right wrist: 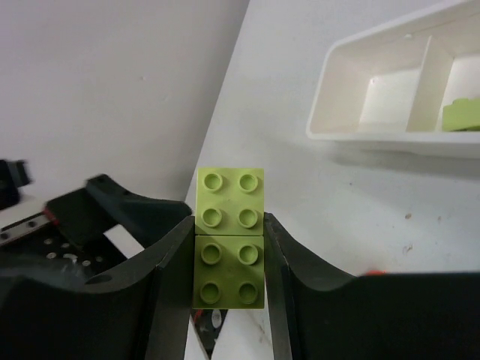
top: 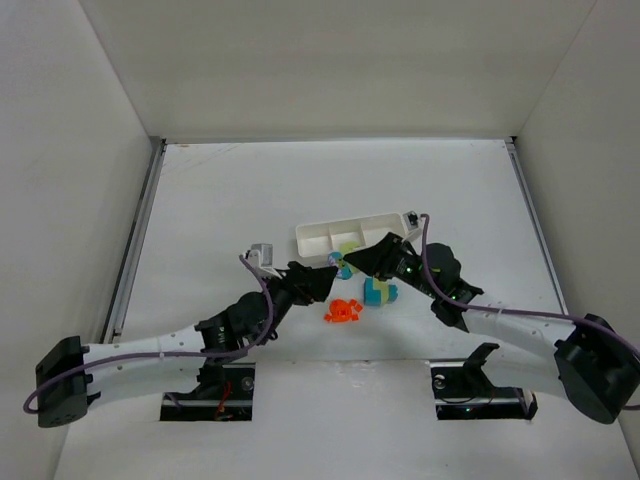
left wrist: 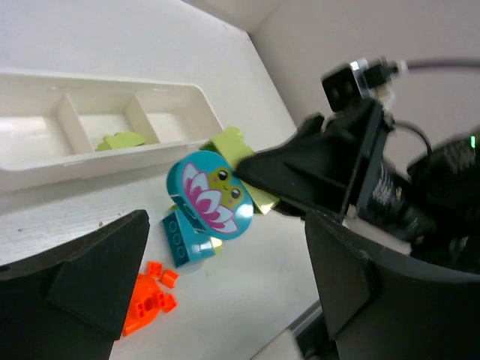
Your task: Sort the legos into containers by color
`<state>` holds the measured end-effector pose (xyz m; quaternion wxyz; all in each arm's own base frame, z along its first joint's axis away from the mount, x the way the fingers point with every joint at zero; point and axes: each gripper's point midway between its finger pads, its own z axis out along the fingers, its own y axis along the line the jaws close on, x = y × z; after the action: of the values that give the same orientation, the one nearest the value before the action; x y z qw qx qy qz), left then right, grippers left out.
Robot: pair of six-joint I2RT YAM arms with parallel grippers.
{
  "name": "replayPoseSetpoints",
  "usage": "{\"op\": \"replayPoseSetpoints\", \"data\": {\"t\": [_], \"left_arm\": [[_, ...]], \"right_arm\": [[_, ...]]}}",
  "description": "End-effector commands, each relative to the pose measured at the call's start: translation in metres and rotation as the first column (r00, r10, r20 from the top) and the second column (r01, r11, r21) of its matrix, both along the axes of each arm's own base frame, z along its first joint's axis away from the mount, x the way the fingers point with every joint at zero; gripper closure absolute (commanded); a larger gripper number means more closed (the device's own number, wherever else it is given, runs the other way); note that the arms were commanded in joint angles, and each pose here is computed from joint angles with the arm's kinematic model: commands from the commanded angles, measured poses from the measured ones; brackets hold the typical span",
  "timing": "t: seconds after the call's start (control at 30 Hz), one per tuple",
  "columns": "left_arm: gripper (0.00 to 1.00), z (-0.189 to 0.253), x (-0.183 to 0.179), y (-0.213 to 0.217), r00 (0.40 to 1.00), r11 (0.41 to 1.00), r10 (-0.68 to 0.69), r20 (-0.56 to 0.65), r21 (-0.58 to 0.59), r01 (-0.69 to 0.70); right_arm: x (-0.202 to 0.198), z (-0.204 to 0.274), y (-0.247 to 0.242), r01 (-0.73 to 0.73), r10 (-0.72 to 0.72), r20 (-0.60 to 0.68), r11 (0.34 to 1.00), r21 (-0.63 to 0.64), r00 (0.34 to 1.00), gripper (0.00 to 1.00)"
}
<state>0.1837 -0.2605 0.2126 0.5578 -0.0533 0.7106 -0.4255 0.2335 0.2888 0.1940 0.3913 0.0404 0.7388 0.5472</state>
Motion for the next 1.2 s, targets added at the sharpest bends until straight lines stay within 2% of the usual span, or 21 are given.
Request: {"op": "replayPoseSetpoints", "data": {"t": [0.0, 0.07, 0.17, 0.47, 0.7, 1.17], "left_arm": [[0.19, 0.007, 0.025, 0.012, 0.968, 0.913, 0.083, -0.239, -0.372, -0.17], [0.23, 0.001, 0.036, 0.015, 0.949, 0.883, 0.071, -0.309, -0.424, -0.204], [0.26, -0.001, 0.048, 0.015, 0.939, 0.87, 0.04, -0.343, -0.449, -0.201], [0.25, 0.011, 0.045, -0.006, 0.96, 0.869, -0.043, -0.277, -0.484, -0.101], [0.33, 0.016, 0.049, -0.006, 0.969, 0.852, -0.041, -0.244, -0.515, -0.094], [0.34, 0.029, 0.055, -0.007, 0.983, 0.832, -0.019, -0.184, -0.548, -0.087]], "right_arm": [[0.015, 0.04, 0.001, 0.035, -0.048, 0.09, 0.99, 0.138, 0.995, 0.6], [0.02, 0.041, 0.001, 0.049, -0.063, 0.082, 0.986, 0.16, 0.995, 0.6], [0.024, 0.047, 0.001, 0.057, -0.072, 0.073, 0.979, 0.197, 0.995, 0.6], [0.026, 0.042, 0.005, 0.058, -0.067, 0.034, 0.973, 0.223, 0.997, 0.6], [0.023, 0.045, 0.009, 0.042, -0.043, -0.002, 0.962, 0.269, 0.999, 0.6], [-0.001, 0.041, 0.028, -0.042, 0.094, -0.122, 0.927, 0.372, 0.988, 0.59]]}}
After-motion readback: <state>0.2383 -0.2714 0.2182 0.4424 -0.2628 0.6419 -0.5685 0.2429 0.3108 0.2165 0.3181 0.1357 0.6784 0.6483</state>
